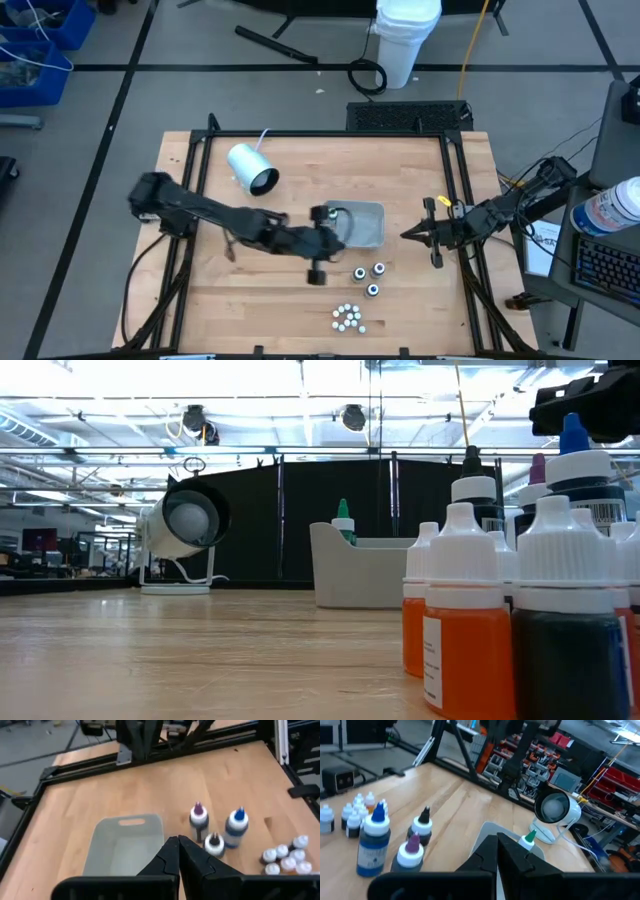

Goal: Pick & Place food coloring
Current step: Put the big black food coloring bottle into the gray bin

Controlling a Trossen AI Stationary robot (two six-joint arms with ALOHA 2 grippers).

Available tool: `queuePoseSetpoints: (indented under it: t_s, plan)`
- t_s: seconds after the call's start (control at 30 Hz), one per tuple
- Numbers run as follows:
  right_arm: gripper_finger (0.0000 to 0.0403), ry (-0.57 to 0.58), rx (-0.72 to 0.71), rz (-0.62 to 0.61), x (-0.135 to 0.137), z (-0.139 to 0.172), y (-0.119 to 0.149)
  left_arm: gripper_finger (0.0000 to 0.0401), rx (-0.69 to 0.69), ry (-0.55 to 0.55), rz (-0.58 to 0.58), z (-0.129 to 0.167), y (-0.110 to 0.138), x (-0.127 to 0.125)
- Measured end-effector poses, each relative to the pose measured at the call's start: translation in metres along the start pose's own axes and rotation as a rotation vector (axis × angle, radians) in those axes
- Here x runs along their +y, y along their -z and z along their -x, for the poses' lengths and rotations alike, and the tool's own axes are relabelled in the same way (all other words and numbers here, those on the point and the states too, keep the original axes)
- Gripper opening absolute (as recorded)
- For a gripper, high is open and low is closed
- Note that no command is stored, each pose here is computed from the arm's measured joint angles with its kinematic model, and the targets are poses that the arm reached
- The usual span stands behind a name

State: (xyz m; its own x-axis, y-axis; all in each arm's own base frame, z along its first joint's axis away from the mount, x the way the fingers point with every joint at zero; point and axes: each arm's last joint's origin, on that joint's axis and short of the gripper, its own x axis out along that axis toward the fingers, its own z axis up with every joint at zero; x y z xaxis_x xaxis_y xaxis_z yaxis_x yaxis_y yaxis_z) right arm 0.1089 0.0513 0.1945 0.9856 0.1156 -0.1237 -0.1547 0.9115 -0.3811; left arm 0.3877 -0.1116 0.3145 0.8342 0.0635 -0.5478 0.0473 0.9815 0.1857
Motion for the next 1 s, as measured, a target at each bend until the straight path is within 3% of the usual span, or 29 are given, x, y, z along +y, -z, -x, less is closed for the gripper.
queuePoseSetpoints:
  t_s: [0.2,0.37,0.77,1.0]
  plan:
    - [0.0,-0.019,0.054,0.024,0.001,0.002,0.006,0.0011,0.044,0.115,-0.003,-0.037,-0.029,-0.015]
    - [0.0,-0.015,0.034,0.012,0.0,0.003,0.004,0.0013,0.055,0.172,0.032,-0.067,-0.035,-0.026]
    - [0.0,-0.014,0.03,-0.026,0.0,0.003,0.004,0.0181,0.214,0.185,0.033,-0.11,0.004,-0.049]
    - [0.0,-0.014,0.03,-0.04,0.0,0.003,0.004,0.0234,0.25,0.135,0.021,-0.113,0.01,-0.048]
